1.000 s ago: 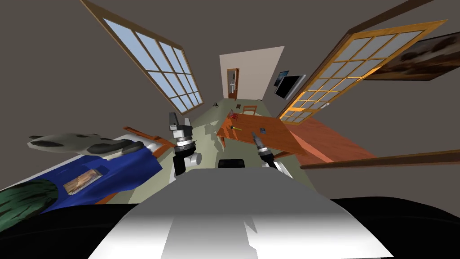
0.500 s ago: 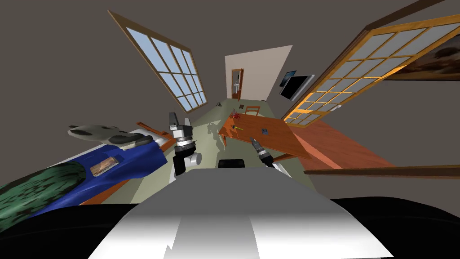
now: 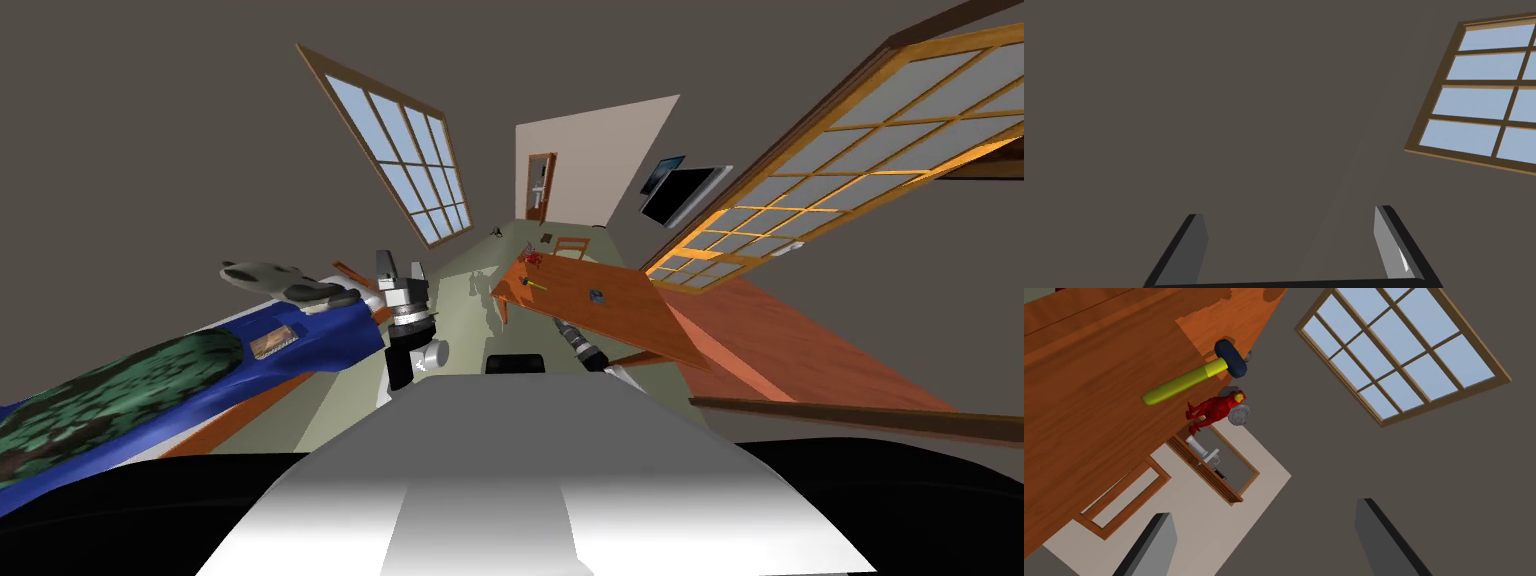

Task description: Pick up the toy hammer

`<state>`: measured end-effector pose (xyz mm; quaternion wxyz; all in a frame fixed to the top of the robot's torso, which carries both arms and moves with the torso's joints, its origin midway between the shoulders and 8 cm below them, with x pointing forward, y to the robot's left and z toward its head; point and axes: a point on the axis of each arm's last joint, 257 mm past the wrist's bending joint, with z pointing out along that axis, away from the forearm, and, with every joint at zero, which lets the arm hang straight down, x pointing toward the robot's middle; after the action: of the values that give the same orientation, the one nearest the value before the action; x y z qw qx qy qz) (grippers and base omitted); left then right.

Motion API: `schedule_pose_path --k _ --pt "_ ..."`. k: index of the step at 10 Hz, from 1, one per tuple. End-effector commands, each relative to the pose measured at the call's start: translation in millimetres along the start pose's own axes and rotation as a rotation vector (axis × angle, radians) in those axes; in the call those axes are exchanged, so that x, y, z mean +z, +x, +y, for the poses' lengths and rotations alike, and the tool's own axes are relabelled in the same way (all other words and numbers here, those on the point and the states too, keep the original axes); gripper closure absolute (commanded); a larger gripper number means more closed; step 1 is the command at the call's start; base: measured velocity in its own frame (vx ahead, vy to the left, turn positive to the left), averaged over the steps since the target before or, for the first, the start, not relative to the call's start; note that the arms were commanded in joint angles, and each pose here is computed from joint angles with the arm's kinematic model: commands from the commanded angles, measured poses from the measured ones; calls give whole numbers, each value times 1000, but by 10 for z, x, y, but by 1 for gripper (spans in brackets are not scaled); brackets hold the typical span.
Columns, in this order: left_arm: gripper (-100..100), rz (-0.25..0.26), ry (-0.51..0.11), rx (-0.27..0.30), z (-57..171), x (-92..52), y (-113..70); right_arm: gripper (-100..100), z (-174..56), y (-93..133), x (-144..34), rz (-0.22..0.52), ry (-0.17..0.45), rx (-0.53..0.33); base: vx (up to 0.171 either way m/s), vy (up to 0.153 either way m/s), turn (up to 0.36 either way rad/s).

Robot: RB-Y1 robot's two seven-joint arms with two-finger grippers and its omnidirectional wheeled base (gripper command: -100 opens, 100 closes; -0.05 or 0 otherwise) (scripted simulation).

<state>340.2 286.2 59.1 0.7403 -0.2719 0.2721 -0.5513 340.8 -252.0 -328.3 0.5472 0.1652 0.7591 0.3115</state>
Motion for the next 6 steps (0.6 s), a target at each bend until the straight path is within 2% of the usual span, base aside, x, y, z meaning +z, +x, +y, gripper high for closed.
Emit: schedule_pose_path --k 1,2,3,4,5,6 --pt "0 0 0 0 0 0 0 -100 -196 135 -60 43 36 -22 -17 -24 108" --pt "0 0 0 0 0 0 -1 -100 -392 294 -132 104 67 -76 -12 -18 226" --pt "0 0 0 0 0 0 0 -100 -448 326 -153 111 78 -74 -6 -21 118" --pt "0 0 0 0 0 0 -1 -100 -625 450 -231 169 102 -132 1 -16 193" --pt "0 0 0 0 0 0 0 -100 -733 508 -279 183 125 -128 5 -17 122" --pt "0 0 0 0 0 0 -1 -100 -733 508 -279 183 125 -128 3 -8 6"
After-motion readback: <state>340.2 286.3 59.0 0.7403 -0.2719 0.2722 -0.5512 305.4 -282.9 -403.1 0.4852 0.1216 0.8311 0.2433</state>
